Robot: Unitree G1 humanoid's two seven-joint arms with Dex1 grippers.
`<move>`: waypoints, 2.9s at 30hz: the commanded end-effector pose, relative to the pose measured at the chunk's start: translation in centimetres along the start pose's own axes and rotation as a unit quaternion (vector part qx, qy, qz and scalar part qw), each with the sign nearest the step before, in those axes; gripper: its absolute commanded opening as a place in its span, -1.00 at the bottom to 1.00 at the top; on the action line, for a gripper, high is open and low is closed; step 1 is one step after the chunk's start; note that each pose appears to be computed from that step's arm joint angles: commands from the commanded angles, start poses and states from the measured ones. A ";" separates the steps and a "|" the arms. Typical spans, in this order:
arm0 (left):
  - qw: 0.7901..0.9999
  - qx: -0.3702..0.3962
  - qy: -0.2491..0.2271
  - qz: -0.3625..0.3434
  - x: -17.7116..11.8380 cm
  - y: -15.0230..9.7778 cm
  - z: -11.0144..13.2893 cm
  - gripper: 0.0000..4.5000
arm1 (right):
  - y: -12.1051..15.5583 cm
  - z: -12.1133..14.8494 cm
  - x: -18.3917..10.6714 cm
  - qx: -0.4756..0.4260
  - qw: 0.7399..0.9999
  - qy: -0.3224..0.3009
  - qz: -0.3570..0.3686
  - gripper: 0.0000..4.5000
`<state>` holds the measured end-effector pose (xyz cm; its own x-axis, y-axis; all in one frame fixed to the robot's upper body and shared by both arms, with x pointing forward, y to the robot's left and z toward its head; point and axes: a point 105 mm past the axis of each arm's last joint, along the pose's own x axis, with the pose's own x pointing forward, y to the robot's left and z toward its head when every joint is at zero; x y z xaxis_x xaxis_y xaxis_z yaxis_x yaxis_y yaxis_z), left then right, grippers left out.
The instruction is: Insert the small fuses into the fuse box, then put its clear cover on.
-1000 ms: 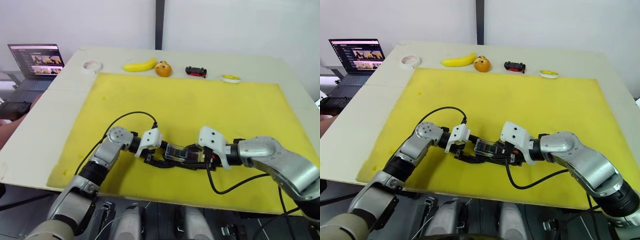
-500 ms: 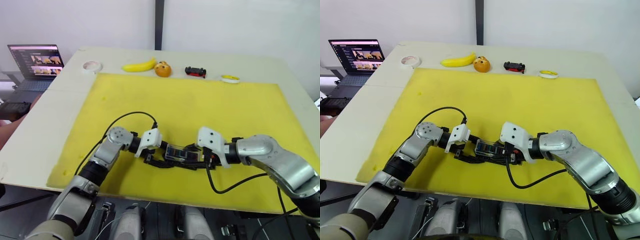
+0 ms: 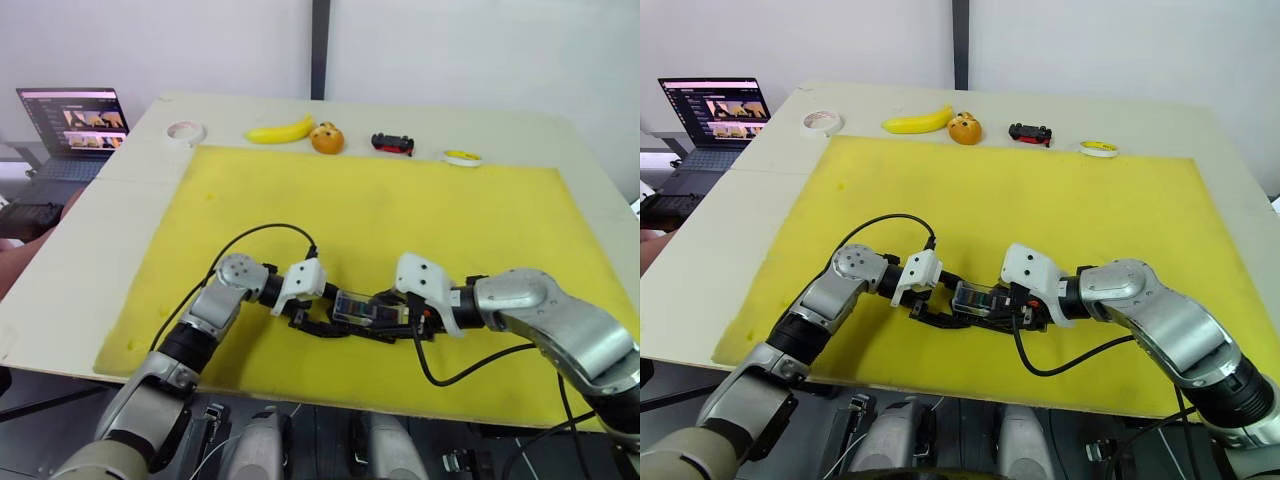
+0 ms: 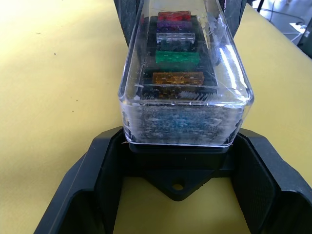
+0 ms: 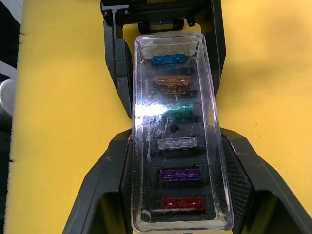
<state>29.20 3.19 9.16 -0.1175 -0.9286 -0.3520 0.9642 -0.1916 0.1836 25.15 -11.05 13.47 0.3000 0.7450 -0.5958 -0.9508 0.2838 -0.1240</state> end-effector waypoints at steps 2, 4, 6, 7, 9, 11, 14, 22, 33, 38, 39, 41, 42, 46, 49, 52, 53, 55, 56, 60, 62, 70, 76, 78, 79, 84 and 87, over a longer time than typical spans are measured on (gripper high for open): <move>1.000 -0.001 0.002 -0.006 0.5 -0.4 -0.2 0.14 | 0.4 0.0 -0.1 -0.003 1.000 0.001 0.006 -0.23; 1.000 -0.002 0.002 -0.007 0.5 -0.4 -0.2 0.14 | 0.2 -0.6 0.0 -0.009 1.000 0.012 0.000 -0.23; 1.000 -0.002 0.002 -0.007 0.5 -0.4 -0.2 0.14 | 0.1 -1.0 0.1 -0.008 1.000 0.014 -0.004 -0.23; 1.000 -0.002 0.002 -0.007 0.5 -0.4 -0.2 0.14 | 0.1 -1.1 0.2 -0.007 1.000 0.012 -0.004 -0.23; 1.000 -0.002 0.003 -0.006 0.5 -0.4 -0.2 0.14 | 0.0 -1.3 0.5 -0.006 1.000 0.011 -0.005 -0.23; 1.000 -0.003 0.003 -0.007 0.5 -0.4 -0.2 0.14 | 0.1 -1.5 0.6 -0.005 1.000 0.009 -0.004 -0.23; 1.000 -0.003 0.003 -0.007 0.5 -0.5 -0.2 0.14 | 0.3 -2.1 0.8 0.002 1.000 0.013 -0.005 -0.23; 1.000 -0.004 0.003 -0.009 0.5 -0.6 -0.2 0.14 | 0.3 -1.7 0.6 0.003 1.000 0.002 -0.005 -0.23; 1.000 -0.002 0.003 -0.012 0.5 -0.7 -0.2 0.14 | 0.1 0.3 0.3 -0.009 0.999 -0.037 -0.010 0.81; 1.000 -0.004 0.004 -0.012 0.5 -0.7 -0.3 0.14 | 0.2 1.4 -0.2 -0.013 0.998 -0.057 -0.008 0.81; 1.000 -0.004 0.005 -0.012 0.5 -0.8 -0.3 0.14 | 0.1 1.7 -0.3 -0.015 0.998 -0.061 -0.010 0.81; 1.000 -0.004 0.005 -0.012 0.5 -0.8 -0.3 0.14 | -0.1 2.2 -0.7 -0.017 0.997 -0.068 -0.016 0.81; 1.000 -0.004 0.005 -0.012 0.5 -0.8 -0.3 0.14 | -0.1 2.6 -1.0 -0.021 0.997 -0.074 -0.018 0.81; 1.000 -0.005 0.005 -0.010 0.4 -0.8 -0.4 0.14 | -0.4 5.0 -2.7 -0.027 0.991 -0.128 -0.030 0.81; 1.000 -0.007 0.005 -0.010 0.4 -0.8 -0.4 0.14 | -0.4 5.8 -3.4 -0.016 0.985 -0.169 -0.030 0.70; 1.000 -0.007 0.006 -0.011 0.4 -0.8 -0.5 0.14 | 0.0 5.1 -2.9 -0.023 0.983 -0.178 -0.030 0.22; 1.000 -0.008 0.006 -0.012 0.4 -0.7 -0.5 0.14 | 0.2 4.7 -2.5 -0.020 0.983 -0.178 -0.026 0.01; 1.000 -0.008 0.006 -0.012 0.4 -0.7 -0.5 0.14 | 0.4 4.2 -2.0 -0.017 0.983 -0.181 -0.022 -0.46; 1.000 -0.008 0.006 -0.012 0.5 -0.7 -0.5 0.14 | 0.5 3.9 -1.8 -0.016 0.983 -0.182 -0.020 -0.70; 1.000 -0.009 0.007 -0.014 0.5 -0.8 -0.5 0.14 | 0.3 3.4 -1.3 -0.014 0.982 -0.186 -0.021 -0.99; 1.000 -0.010 0.007 -0.014 0.5 -0.8 -0.5 0.14 | 0.2 3.2 -1.1 -0.014 0.983 -0.184 -0.021 -0.99; 1.000 -0.012 0.007 -0.015 0.5 -0.9 -0.5 0.14 | 0.3 3.0 -1.1 -0.015 0.983 -0.182 -0.012 -0.99; 1.000 -0.011 0.006 -0.016 0.6 -0.9 -0.4 0.14 | 0.1 2.1 -0.3 0.004 0.986 -0.169 -0.002 -0.99; 1.000 -0.011 0.006 -0.017 0.6 -1.0 -0.4 0.14 | 0.4 0.0 0.7 0.016 0.992 -0.123 0.009 -0.99; 1.000 -0.011 0.006 -0.018 0.7 -1.0 -0.4 0.14 | 0.5 -1.6 1.3 0.022 0.996 -0.091 0.009 -0.99; 1.000 -0.010 0.004 -0.017 0.7 -1.0 -0.3 0.14 | 0.9 -4.0 2.2 0.036 0.998 -0.050 0.015 -0.99; 1.000 -0.010 0.005 -0.016 0.7 -1.0 -0.3 0.14 | 0.9 -4.2 2.2 0.033 0.998 -0.045 0.014 -0.99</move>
<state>29.01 3.44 8.45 -0.1016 -0.9258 -0.3641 0.9737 -0.1676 0.1544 24.94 -10.15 12.46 0.2926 0.8691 -0.3989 -0.9557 0.2512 -0.1537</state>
